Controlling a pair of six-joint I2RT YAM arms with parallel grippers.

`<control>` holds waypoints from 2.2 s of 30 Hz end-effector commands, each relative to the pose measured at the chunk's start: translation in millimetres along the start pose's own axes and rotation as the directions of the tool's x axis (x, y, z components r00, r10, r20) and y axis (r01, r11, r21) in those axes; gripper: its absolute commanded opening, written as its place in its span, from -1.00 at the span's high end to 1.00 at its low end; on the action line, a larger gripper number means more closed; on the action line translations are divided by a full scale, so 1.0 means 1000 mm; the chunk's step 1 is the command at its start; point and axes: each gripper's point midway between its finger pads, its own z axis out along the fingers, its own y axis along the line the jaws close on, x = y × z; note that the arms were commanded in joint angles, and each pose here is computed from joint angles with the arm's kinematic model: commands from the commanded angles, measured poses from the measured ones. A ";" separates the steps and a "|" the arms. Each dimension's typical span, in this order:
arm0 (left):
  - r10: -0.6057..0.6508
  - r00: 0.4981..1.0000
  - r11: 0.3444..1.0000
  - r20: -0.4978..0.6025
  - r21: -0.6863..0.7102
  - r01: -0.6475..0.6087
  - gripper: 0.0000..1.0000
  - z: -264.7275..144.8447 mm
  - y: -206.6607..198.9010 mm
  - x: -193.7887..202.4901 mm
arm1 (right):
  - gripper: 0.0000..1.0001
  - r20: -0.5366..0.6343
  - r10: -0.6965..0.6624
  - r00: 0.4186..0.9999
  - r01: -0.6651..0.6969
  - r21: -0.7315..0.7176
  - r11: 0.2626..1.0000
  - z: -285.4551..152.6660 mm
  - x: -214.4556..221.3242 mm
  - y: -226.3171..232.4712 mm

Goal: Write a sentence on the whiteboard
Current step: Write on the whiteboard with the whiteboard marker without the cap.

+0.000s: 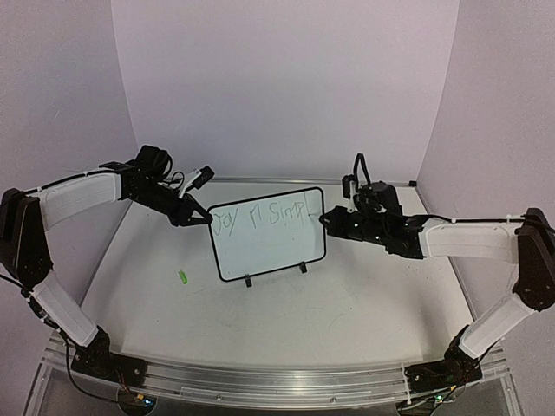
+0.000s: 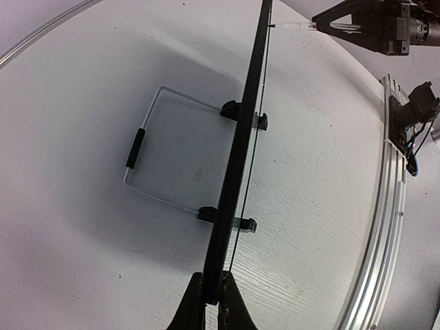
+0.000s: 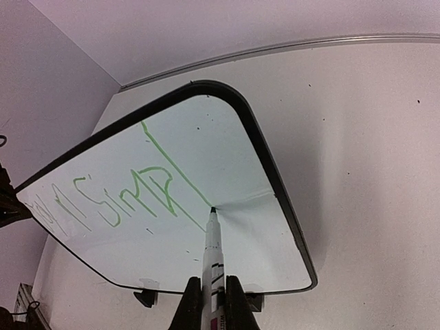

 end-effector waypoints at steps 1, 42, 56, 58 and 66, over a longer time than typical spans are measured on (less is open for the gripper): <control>0.064 0.997 0.992 -0.044 -0.108 -0.069 1.00 -0.001 0.017 0.004 | 1.00 0.077 0.010 0.997 -0.007 -0.045 0.999 -0.019 -0.026 0.014; 0.068 0.997 0.991 -0.040 -0.111 -0.072 1.00 -0.003 0.016 0.003 | 1.00 0.164 0.009 0.986 -0.021 0.071 0.997 -0.017 -0.051 0.000; 0.067 0.997 0.991 -0.041 -0.111 -0.072 1.00 -0.003 0.017 0.003 | 1.00 0.133 0.004 0.991 -0.008 0.026 1.000 -0.005 -0.048 0.011; 0.068 0.997 0.991 -0.042 -0.111 -0.072 1.00 -0.002 0.017 0.003 | 1.00 0.120 0.009 0.993 -0.012 0.024 1.000 -0.002 -0.043 0.010; 0.067 0.997 0.991 -0.042 -0.109 -0.071 1.00 -0.002 0.017 0.003 | 1.00 0.075 0.033 0.997 -0.036 0.034 0.999 0.001 -0.024 0.000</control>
